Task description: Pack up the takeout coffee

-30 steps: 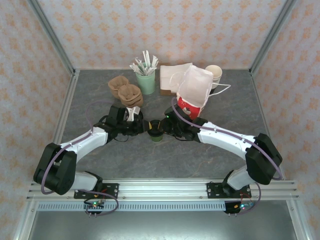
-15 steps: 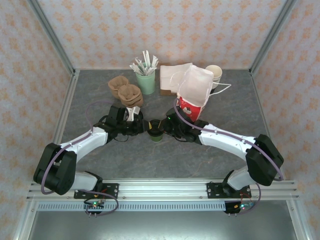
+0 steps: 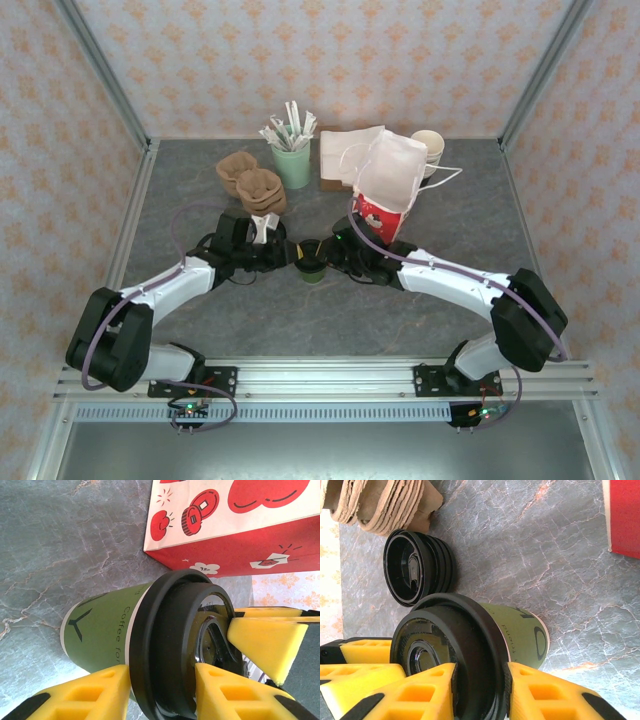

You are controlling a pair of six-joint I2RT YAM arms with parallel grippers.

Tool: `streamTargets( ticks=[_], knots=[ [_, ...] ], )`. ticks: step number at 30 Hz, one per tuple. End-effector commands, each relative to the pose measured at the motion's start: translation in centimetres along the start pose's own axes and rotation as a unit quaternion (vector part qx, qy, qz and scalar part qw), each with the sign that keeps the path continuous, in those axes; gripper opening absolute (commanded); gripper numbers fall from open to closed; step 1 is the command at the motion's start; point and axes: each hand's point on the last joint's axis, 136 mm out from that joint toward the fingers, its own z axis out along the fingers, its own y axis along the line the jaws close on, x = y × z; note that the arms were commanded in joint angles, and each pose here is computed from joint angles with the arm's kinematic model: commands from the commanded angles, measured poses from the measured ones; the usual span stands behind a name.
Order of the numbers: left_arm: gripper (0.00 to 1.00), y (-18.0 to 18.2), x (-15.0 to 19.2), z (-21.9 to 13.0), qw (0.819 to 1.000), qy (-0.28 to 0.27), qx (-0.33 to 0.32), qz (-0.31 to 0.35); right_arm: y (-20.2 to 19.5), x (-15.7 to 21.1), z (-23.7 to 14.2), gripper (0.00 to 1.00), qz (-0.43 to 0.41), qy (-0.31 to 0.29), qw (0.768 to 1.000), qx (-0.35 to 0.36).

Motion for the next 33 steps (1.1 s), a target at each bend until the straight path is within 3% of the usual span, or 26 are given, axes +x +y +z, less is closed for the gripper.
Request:
streamTargets(
  ticks=[1,22,33],
  knots=[
    [0.38,3.8,2.9,-0.2,0.996,0.036,-0.076,-0.04,-3.2,2.6,1.2,0.31,-0.005,0.042,0.998,0.052],
    [0.57,-0.3,0.6,-2.2,0.999,0.007,-0.049,-0.01,0.0,1.0,0.6,0.4,-0.028,0.038,0.998,0.035],
    [0.6,-2.2,-1.2,-3.8,0.998,-0.016,-0.059,0.007,1.8,0.3,-0.4,0.49,-0.036,0.036,0.999,0.016]
  ],
)
